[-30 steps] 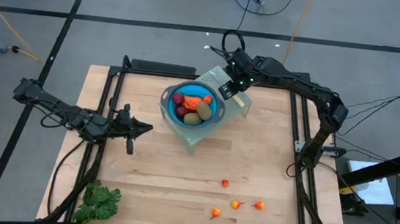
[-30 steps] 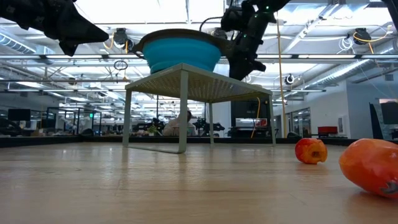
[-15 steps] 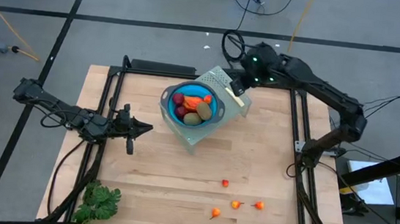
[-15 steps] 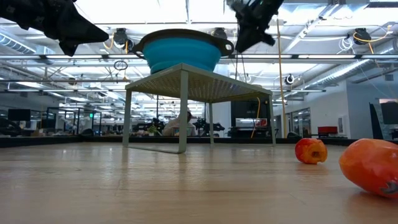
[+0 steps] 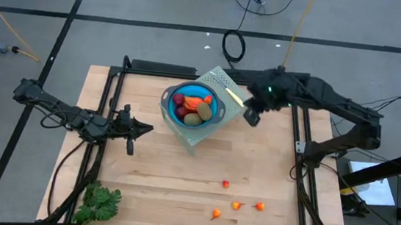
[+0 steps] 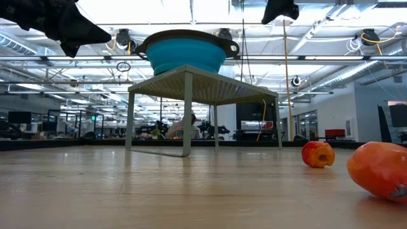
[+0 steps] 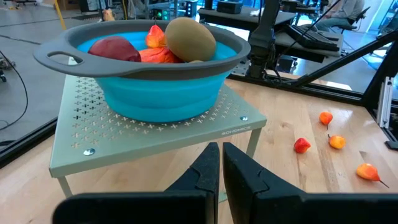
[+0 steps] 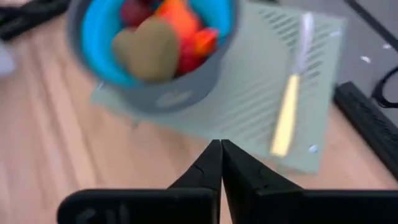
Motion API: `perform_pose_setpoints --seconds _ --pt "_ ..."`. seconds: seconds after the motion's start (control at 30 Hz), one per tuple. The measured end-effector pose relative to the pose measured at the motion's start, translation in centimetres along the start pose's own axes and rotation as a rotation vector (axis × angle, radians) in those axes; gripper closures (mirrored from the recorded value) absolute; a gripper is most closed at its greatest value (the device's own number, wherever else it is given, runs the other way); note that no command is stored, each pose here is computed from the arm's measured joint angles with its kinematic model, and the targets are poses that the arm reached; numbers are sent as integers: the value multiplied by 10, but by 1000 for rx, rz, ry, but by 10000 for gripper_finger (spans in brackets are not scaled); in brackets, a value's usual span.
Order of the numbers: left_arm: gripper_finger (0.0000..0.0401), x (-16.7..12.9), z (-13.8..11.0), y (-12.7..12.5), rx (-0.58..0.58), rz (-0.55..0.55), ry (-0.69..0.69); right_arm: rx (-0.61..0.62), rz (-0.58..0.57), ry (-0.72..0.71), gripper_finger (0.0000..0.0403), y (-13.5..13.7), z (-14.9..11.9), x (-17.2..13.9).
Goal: Pick & Place Fruit
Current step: Put the peach into the collapsible colander on the shelf
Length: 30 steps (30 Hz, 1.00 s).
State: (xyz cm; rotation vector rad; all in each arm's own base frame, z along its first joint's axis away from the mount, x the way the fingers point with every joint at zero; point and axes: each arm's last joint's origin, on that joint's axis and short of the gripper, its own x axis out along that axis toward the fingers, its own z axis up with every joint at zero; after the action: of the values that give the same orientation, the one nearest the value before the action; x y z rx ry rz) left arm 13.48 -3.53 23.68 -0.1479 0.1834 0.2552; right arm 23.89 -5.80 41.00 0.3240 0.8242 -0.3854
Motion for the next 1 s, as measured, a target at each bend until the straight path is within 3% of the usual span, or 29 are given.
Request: perform_pose_setpoints --seconds 0.3,0.67,1.0 --pt "382 0 0 0 -1 -2 -1 -137 153 30 402 37 -57 4" --pt "382 0 0 0 -4 -5 -1 -272 421 11 402 77 -133 3" --pt "382 0 0 0 -5 -5 -2 -380 476 176 403 118 -173 15"
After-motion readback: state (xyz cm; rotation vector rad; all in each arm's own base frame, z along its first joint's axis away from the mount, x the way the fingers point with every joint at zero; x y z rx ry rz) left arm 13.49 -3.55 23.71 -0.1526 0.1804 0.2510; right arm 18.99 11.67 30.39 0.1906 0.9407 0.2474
